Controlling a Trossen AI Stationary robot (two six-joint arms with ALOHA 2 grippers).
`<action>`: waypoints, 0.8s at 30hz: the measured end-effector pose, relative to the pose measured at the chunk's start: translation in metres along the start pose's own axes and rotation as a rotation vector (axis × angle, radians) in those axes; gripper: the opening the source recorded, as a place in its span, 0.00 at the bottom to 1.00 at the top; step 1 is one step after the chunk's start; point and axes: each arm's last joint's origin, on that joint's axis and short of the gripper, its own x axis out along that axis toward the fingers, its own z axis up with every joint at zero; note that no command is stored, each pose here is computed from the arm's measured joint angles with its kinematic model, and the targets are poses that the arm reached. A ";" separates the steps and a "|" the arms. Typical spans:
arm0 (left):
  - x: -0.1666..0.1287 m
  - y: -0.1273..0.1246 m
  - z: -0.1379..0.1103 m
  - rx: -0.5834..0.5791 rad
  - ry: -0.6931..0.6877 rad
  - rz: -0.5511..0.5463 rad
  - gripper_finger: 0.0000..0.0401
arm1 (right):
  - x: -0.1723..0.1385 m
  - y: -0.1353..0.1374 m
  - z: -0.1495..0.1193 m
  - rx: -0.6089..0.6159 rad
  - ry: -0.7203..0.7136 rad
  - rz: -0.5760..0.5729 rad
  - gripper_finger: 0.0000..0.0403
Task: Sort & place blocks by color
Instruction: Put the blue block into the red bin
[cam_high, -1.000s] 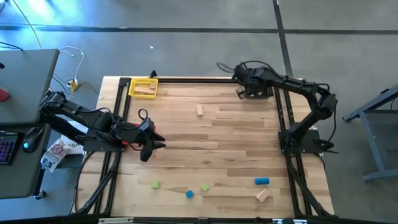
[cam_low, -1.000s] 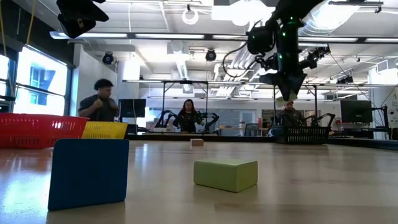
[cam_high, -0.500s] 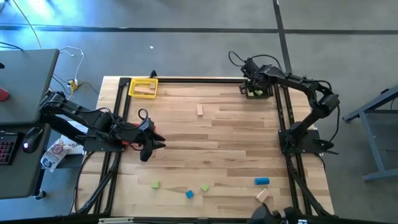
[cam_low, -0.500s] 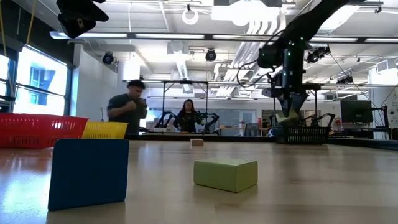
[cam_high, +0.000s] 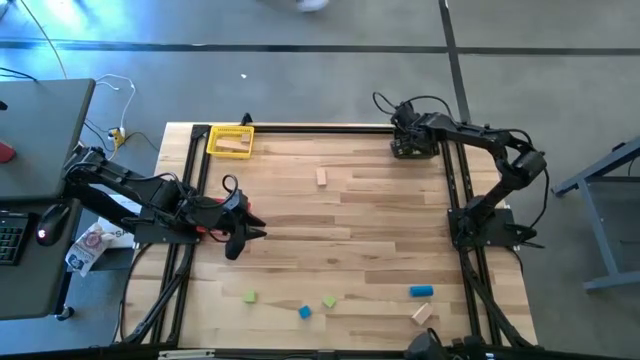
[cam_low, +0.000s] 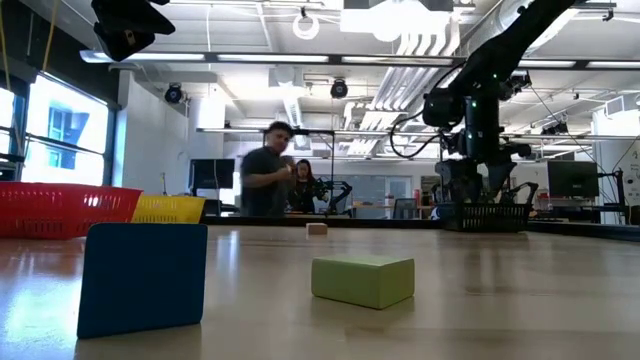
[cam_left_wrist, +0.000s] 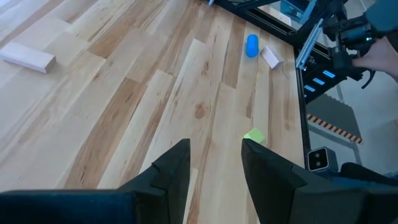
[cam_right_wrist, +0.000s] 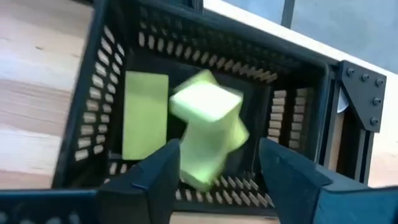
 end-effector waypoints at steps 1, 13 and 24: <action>0.000 0.000 0.000 0.001 0.000 0.000 0.33 | -0.001 0.000 0.001 0.002 -0.005 0.002 0.53; 0.000 0.000 0.000 0.009 0.001 0.000 0.33 | -0.042 0.022 0.001 -0.071 -0.103 0.089 0.53; 0.004 0.001 -0.003 0.030 0.031 0.024 0.49 | -0.108 0.051 -0.039 -0.131 -0.217 0.317 0.53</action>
